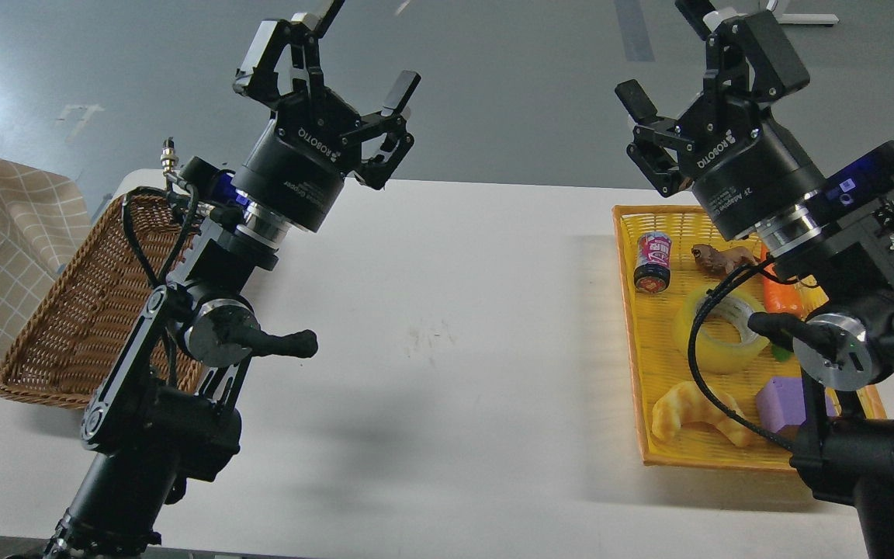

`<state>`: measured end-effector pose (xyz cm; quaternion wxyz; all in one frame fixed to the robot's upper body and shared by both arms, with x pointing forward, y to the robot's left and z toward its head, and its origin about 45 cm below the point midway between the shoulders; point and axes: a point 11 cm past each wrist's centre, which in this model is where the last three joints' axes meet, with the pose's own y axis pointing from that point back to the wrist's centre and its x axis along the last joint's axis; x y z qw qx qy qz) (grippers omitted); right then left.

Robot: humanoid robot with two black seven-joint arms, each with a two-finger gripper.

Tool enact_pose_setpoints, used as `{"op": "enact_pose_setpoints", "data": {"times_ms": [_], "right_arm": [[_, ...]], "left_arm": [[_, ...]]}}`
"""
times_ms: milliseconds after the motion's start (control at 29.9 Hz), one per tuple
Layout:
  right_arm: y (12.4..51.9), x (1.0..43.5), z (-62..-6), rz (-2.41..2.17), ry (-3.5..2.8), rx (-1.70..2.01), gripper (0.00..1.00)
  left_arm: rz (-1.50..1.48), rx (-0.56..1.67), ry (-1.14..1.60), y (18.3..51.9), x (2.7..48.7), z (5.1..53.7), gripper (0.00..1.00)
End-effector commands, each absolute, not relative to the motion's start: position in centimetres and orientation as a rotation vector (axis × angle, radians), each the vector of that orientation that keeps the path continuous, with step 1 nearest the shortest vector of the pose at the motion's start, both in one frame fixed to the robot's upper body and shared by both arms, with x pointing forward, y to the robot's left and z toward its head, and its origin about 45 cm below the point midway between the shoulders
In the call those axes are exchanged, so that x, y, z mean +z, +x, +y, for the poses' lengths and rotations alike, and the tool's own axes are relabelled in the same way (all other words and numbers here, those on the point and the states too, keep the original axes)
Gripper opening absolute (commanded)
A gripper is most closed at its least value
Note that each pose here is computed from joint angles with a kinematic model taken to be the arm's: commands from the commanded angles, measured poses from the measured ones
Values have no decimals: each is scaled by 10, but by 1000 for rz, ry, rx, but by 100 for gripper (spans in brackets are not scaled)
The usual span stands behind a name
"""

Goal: Place and transfer tape with both arms
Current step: 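Move the right gripper down toward the yellow tray, then reach the right gripper into the yellow tape roll's center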

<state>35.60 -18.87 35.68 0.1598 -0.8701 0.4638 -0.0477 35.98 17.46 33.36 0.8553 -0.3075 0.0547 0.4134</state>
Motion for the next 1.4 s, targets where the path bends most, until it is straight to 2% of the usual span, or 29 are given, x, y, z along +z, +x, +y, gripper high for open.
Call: {"op": "enact_pose_setpoints", "data": {"times_ms": [0,67,334,568,769,903,1203,1370], "right_arm": [[354,364,-187,1314,-2484,-176,100],[355,366,-186,1317,-2488,-201,100],[366,369,-237,1647,-2667,-829,100],[360,341,-286,1864,-2807,-1173,100],[357,369,-331,2081,-2574,-1159,100],[351,373,-335,2039,-2469,-1137,100],[341,342,-340,2057,-2567,-1082,100],[327,311,-363,2147,-2781,-1292,99]], "left_arm": [[117,878,-649,361,333,176,98],[118,882,-647,361,333,176,98],[115,876,-651,360,332,177,98],[114,882,-656,359,332,178,98],[116,889,-656,360,331,179,98],[113,890,-658,360,332,179,98],[102,899,-677,360,335,182,98],[101,909,-679,360,334,185,98]]}}
